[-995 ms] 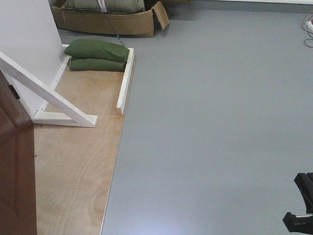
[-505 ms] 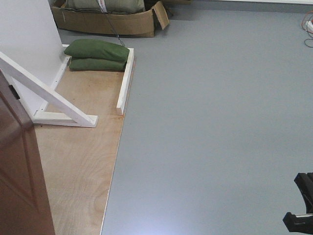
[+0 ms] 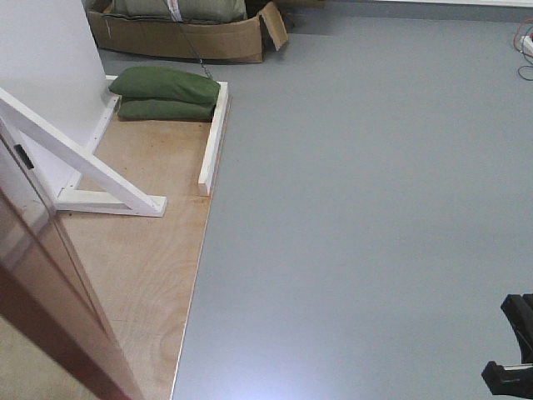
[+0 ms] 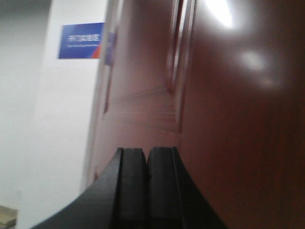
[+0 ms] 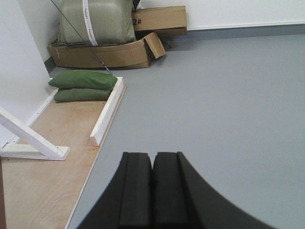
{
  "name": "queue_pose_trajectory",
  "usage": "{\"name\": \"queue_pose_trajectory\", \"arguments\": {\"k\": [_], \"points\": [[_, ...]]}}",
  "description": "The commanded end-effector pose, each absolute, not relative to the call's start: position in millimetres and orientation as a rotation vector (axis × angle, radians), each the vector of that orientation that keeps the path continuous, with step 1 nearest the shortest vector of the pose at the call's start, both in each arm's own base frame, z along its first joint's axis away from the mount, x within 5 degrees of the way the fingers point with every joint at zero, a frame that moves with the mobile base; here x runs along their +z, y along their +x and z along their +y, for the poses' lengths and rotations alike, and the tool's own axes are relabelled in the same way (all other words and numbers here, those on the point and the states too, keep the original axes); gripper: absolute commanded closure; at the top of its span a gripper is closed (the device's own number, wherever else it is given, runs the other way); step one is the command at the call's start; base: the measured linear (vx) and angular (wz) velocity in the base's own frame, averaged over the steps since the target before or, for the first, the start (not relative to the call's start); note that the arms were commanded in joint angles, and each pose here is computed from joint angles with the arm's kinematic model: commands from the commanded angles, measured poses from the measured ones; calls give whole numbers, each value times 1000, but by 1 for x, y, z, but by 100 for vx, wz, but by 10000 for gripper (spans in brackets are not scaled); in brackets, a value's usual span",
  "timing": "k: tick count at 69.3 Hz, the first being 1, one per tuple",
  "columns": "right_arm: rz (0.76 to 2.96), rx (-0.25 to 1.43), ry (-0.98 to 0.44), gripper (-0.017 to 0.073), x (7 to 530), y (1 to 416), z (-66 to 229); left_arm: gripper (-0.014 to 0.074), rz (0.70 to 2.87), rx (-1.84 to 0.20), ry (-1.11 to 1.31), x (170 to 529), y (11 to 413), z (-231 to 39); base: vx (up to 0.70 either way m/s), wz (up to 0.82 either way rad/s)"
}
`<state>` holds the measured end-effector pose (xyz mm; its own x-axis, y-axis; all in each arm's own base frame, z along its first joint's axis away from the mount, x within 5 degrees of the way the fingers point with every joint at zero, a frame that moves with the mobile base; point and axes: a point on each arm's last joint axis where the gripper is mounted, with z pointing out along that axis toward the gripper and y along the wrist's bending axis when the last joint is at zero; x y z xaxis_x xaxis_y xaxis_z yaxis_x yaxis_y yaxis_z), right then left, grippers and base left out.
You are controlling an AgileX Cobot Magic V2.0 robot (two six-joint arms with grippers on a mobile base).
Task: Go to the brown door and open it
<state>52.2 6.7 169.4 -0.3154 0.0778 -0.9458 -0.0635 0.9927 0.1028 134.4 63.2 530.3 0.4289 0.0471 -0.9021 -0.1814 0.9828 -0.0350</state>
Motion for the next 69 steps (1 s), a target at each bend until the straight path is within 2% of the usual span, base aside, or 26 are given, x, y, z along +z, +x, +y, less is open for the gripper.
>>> {"name": "queue_pose_trajectory", "arguments": {"k": [1, 18, 37, 48, 58, 69], "points": [[1795, 130, 8, 559, 176, 53, 6, 577, 1051, -36, -125, 541, 137, 50, 0, 0], [1795, 130, 8, 559, 176, 53, 6, 577, 1113, -219, -115, 532, 168, 29, 0, 0], [1795, 130, 8, 559, 176, 53, 6, 577, 1216, -233, -133, 517, 198, 3, 0, 0], [1795, 130, 8, 559, 176, 53, 6, 577, 1266, -232, -42, 509, 207, -20, 0, 0], [1793, 129, 8, 559, 176, 53, 6, 577, 1330, -249, 39, 489, 214, -36, 0, 0], [1794, 130, 8, 559, 176, 53, 6, 577, 1386, -270, 66, 471, 222, -42, 0, 0]]}}
